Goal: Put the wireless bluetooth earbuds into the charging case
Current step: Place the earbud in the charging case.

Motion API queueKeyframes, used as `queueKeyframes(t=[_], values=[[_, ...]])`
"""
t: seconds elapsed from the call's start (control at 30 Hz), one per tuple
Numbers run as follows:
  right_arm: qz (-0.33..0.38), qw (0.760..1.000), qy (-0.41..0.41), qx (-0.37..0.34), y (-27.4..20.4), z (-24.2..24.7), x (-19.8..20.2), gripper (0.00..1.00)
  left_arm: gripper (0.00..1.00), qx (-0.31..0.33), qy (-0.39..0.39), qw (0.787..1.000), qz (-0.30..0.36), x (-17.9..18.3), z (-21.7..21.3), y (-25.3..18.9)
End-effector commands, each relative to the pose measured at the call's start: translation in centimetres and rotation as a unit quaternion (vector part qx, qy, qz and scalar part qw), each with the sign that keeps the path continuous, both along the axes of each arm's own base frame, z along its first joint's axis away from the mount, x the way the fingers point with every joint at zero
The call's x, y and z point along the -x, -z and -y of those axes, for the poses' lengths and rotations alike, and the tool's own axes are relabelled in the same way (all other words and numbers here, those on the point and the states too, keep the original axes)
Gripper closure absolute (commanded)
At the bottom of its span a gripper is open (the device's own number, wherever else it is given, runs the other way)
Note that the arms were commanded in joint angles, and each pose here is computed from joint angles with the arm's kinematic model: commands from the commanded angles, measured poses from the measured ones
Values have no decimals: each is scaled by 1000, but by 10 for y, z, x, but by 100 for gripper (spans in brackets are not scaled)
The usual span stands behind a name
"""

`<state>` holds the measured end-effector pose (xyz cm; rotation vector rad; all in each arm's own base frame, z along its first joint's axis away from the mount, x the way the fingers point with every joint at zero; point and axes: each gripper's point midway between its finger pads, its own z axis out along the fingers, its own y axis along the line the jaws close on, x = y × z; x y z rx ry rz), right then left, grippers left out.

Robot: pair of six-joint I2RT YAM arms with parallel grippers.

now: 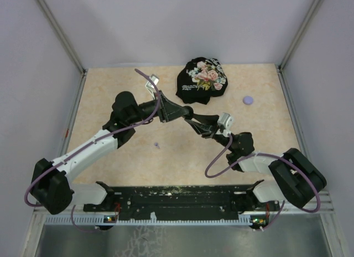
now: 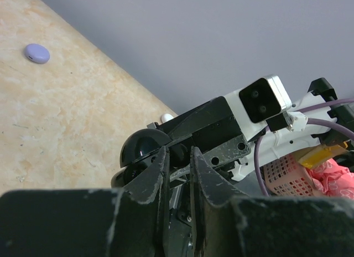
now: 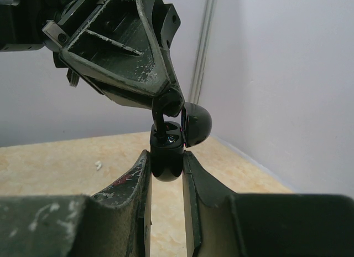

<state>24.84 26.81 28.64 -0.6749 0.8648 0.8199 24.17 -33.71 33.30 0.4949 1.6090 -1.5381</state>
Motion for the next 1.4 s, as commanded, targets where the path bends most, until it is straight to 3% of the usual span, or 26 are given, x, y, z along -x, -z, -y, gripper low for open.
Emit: queueKeyframes(t=[0.0,1.37], values=[[88,994,-3,-64,-53,13,21,100,87,-8,-9,1000,6,-1,0,4],[91,993,-21,-67,-57,12,30,100,84,-95,-84,992,-11,-23,-13,19]])
